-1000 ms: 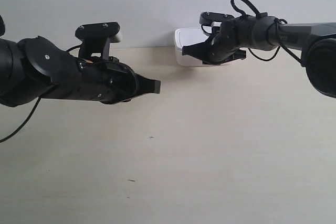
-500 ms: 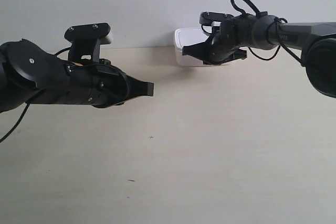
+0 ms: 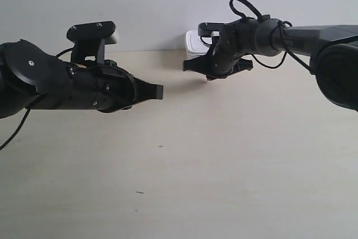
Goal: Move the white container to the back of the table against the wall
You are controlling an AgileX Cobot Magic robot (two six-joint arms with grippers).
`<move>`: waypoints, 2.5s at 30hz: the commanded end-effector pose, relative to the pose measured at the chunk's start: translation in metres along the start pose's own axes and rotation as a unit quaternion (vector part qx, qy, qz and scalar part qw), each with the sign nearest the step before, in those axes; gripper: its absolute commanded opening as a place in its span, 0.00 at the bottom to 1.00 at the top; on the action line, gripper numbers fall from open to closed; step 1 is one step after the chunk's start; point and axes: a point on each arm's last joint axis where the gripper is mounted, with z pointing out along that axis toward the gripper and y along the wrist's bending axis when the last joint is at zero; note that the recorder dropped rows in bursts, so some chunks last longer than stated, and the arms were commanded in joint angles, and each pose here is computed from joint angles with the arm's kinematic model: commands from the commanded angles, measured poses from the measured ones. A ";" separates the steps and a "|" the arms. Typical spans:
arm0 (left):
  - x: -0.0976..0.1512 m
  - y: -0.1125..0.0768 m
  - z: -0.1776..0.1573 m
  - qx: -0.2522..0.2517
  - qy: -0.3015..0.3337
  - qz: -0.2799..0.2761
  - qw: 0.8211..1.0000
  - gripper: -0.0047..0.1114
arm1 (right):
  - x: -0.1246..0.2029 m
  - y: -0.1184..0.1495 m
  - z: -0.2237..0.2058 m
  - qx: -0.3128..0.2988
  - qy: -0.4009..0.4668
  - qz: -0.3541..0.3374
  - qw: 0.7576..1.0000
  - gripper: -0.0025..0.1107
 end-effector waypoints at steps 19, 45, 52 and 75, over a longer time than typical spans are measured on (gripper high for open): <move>0.038 0.012 -0.075 0.008 -0.013 -0.056 0.998 0.04 | 0.058 -0.029 -0.173 -0.047 -0.098 0.028 0.994 0.02; 0.124 0.029 -0.170 0.098 -0.033 -0.078 0.992 0.04 | 0.196 -0.086 -0.372 -0.090 -0.263 0.047 0.959 0.02; 0.138 0.040 -0.170 0.077 -0.049 -0.104 0.990 0.04 | 0.232 -0.099 -0.384 -0.086 -0.275 0.059 0.956 0.02; 0.167 0.074 -0.166 -0.023 -0.112 -0.200 0.973 0.04 | 0.288 -0.104 -0.404 -0.194 -0.241 0.198 0.930 0.02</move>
